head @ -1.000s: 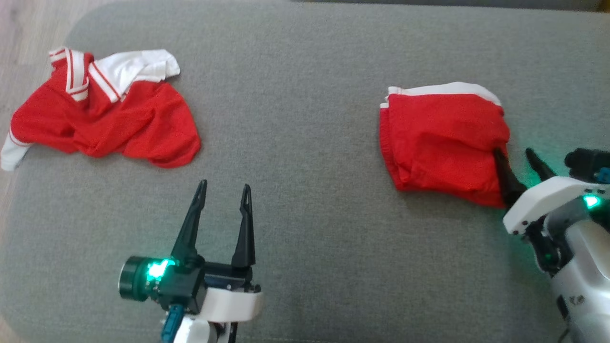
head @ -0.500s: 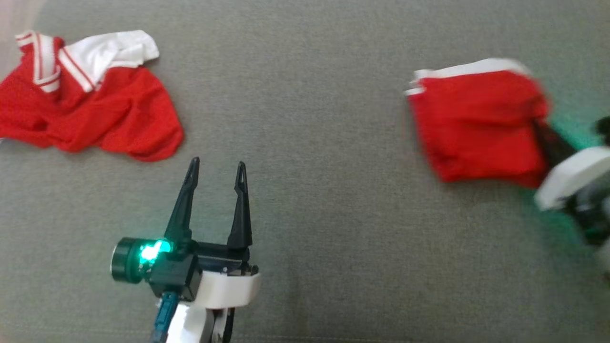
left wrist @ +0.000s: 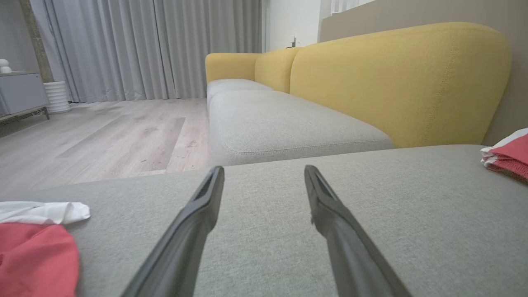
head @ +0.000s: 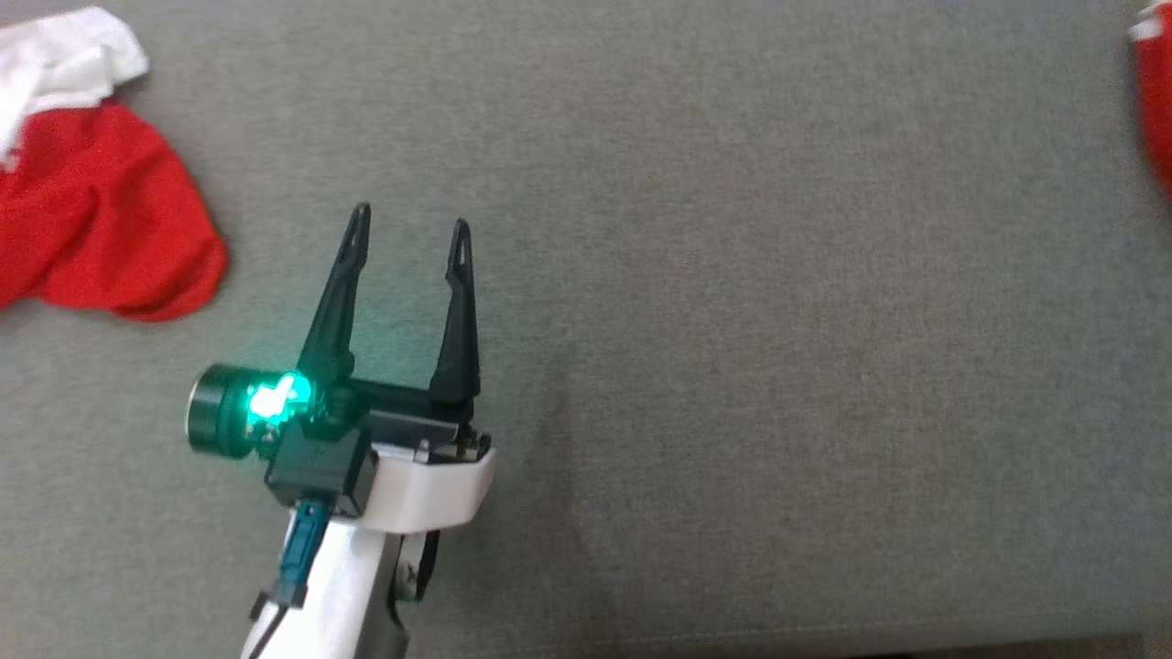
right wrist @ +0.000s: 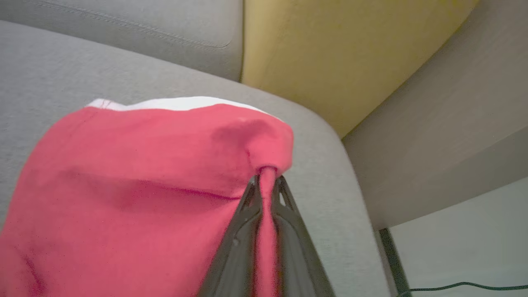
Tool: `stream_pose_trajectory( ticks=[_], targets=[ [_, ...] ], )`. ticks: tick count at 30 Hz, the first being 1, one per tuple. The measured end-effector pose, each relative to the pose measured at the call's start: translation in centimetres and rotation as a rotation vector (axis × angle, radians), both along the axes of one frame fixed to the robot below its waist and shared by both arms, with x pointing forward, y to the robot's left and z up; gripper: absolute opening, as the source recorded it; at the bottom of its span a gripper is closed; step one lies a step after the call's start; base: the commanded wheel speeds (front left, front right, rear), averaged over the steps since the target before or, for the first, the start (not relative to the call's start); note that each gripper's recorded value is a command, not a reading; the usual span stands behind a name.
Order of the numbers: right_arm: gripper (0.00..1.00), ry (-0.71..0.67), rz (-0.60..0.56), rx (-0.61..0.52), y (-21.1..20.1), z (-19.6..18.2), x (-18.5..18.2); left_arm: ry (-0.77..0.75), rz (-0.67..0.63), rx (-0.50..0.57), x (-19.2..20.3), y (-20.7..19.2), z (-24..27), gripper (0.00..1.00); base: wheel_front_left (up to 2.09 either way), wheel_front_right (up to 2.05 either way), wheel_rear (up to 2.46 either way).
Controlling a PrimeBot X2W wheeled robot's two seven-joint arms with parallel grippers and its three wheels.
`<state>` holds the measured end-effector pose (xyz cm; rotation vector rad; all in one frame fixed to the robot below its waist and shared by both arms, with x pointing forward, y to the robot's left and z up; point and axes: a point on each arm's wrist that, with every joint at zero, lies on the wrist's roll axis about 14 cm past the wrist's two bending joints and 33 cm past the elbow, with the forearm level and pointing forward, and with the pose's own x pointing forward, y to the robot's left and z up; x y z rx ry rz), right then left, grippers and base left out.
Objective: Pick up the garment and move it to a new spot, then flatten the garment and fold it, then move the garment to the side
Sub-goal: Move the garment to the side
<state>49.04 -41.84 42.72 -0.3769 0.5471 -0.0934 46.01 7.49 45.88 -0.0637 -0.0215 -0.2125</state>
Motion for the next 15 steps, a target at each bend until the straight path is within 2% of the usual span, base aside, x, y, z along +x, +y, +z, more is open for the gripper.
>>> stream_pose_trajectory(
  ticks=[1,2,3,6,9,15],
  targets=[
    [0.00,-0.013,-0.008,-0.026,-0.8,0.6,0.2,0.000,-0.008,-0.004,0.3,-0.3,-0.2,1.00,0.00,0.00,0.00],
    [0.60,-0.057,-0.026,-0.071,-2.2,2.0,0.7,0.002,-0.026,-0.012,0.8,-0.9,-0.5,1.00,0.00,0.00,0.00],
    [1.00,-0.080,-0.029,-0.095,-2.8,2.7,1.1,0.002,-0.033,-0.015,1.0,-1.1,-0.6,1.00,0.00,0.00,0.00],
    [1.00,-0.135,-0.053,-0.134,-3.8,4.3,1.6,0.000,-0.044,-0.016,1.3,-1.5,-0.7,1.00,0.00,0.00,0.00],
    [1.00,-0.178,-0.034,-0.136,-2.8,4.7,2.0,-0.012,-0.043,-0.015,1.3,-1.5,-0.1,1.00,0.00,0.00,0.00],
    [1.00,-0.330,0.077,0.018,6.3,4.2,2.2,-0.025,0.001,-0.017,-0.3,-0.3,1.8,1.00,0.00,0.00,0.00]
  ],
)
